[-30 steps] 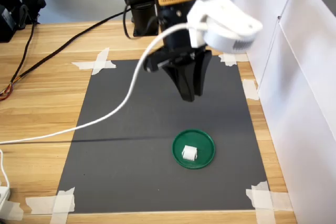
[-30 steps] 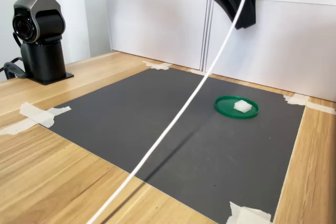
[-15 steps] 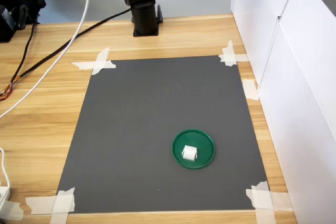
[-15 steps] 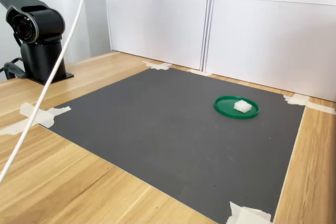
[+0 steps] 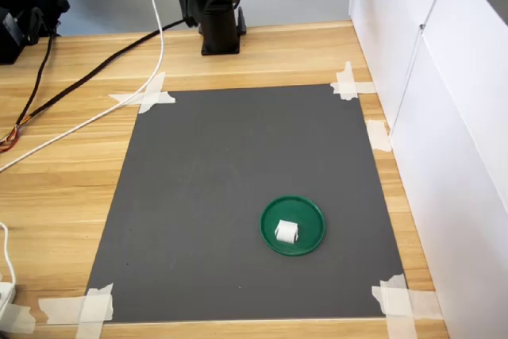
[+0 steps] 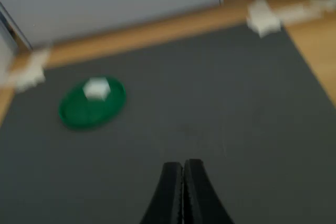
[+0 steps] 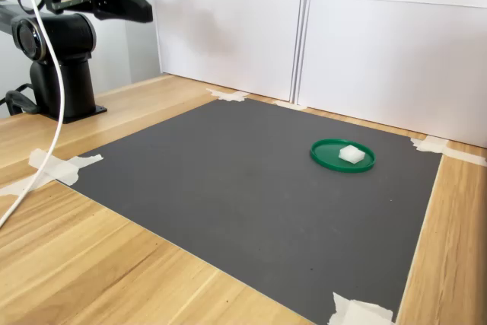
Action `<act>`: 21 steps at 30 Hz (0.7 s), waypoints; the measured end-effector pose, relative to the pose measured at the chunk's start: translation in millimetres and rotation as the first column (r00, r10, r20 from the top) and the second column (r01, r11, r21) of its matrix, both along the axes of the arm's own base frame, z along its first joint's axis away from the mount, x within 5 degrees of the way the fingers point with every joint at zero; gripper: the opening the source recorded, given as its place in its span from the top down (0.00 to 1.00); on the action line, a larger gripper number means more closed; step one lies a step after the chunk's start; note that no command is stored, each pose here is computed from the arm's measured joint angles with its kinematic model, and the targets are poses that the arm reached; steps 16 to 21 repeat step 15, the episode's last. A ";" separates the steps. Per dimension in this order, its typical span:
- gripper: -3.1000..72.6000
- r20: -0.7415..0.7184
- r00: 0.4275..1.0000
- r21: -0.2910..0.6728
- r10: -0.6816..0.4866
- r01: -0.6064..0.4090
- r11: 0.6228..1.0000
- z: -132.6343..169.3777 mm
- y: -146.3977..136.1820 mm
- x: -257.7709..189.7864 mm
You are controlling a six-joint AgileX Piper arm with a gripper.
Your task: Grasp a white terminal and put it in the green lid.
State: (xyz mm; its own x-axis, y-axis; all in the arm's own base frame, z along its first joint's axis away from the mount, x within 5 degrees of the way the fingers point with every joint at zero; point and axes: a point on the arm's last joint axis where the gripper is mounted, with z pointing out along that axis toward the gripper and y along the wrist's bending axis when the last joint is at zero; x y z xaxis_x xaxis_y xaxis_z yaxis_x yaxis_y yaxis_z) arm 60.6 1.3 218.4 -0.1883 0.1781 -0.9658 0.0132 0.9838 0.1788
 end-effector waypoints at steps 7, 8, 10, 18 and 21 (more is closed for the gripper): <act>0.99 -0.083 0.997 -0.002 0.000 0.000 1.000 -9.9 0.0 -2.2; 0.99 -0.080 0.997 -0.002 0.000 0.000 1.000 -9.8 -0.1 -2.6; 0.99 -0.062 0.998 -0.001 0.000 0.000 1.000 -8.8 -0.1 -4.2; 0.99 0.003 1.000 0.000 0.000 0.000 1.000 -5.3 -0.2 -10.0; 0.99 0.003 1.000 0.000 0.000 0.000 1.000 -5.3 -0.2 -10.0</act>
